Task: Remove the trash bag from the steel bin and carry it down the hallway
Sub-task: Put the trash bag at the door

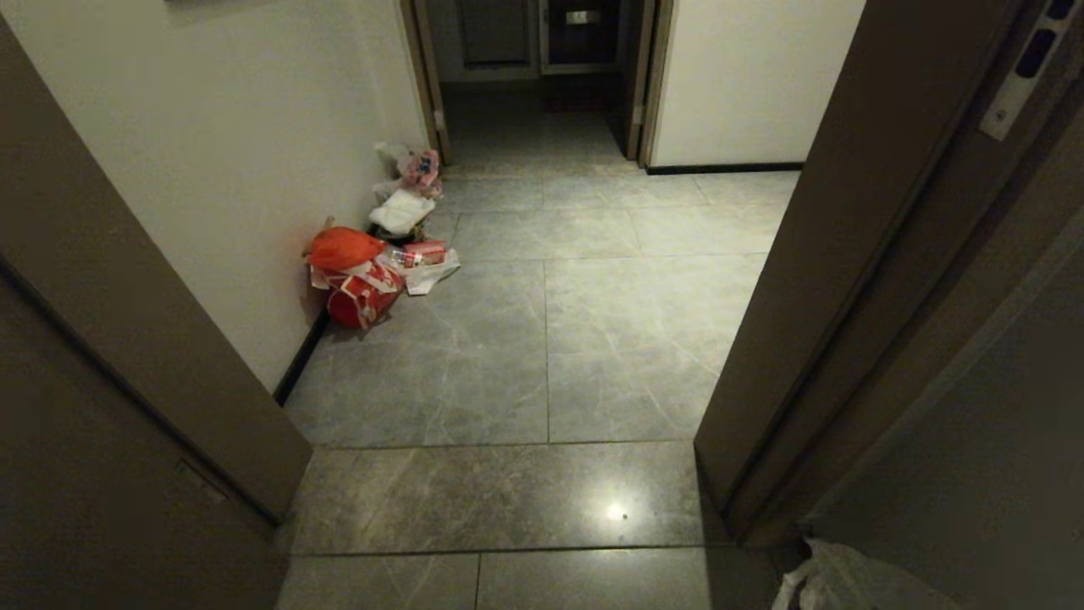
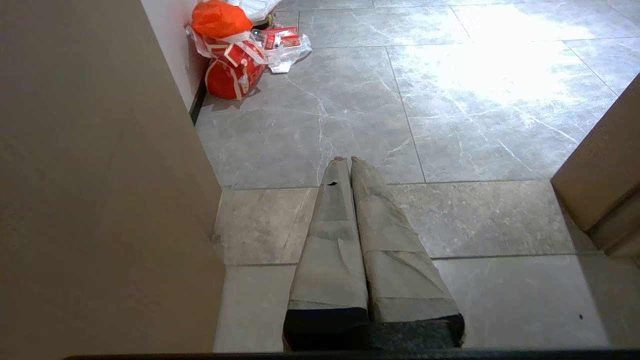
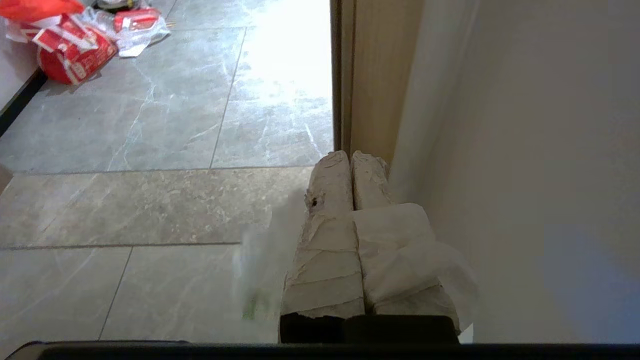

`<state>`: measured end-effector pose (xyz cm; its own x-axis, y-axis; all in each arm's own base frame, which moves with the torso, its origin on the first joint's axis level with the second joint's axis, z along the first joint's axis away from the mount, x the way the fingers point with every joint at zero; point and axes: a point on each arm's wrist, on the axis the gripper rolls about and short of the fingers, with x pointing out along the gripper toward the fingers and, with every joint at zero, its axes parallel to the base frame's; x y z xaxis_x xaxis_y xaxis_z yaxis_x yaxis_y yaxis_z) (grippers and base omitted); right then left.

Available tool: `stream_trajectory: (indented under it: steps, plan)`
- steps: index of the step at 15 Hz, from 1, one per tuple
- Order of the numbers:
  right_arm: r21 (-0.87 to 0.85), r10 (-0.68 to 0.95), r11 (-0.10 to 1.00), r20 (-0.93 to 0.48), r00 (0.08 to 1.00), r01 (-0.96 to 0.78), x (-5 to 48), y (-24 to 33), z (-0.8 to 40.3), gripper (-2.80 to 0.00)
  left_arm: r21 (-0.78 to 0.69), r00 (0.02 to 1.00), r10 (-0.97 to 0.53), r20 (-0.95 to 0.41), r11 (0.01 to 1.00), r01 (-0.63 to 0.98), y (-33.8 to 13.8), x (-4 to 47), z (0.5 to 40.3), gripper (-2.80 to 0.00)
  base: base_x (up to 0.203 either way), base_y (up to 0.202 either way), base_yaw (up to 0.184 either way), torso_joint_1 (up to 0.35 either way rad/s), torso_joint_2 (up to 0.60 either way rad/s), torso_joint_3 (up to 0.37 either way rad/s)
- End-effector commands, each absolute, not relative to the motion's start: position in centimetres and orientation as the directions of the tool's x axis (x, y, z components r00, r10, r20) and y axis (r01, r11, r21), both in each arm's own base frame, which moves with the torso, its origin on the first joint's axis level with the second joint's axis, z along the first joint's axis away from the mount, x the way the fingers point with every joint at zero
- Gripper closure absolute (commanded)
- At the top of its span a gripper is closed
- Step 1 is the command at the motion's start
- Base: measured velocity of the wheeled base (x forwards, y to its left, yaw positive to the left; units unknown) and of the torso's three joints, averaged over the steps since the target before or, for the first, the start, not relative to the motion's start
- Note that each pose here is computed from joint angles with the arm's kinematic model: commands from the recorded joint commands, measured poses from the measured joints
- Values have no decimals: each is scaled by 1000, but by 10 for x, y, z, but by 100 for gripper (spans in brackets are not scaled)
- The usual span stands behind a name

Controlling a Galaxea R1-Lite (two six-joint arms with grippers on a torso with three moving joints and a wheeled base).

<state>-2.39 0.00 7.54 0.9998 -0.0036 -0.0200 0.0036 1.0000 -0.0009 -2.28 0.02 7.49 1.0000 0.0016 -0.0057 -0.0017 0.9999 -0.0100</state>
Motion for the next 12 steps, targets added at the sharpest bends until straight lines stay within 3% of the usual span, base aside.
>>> stream_trajectory:
  steps: [1,10,12]
  plan:
    - [-2,-3,1000,-20,1000,3,-24,0,75,0,-11,1000,3,-8,1000,-3,0,-23,74,0,0,0,0,0,0,0]
    - [-2,-3,1000,-20,1000,3,-24,0,75,0,-11,1000,3,-8,1000,-3,0,-23,74,0,0,0,0,0,0,0]
    - [-2,-3,1000,-20,1000,3,-24,0,75,0,-11,1000,3,-8,1000,-3,0,-23,74,0,-2,5,-102,5,0,4]
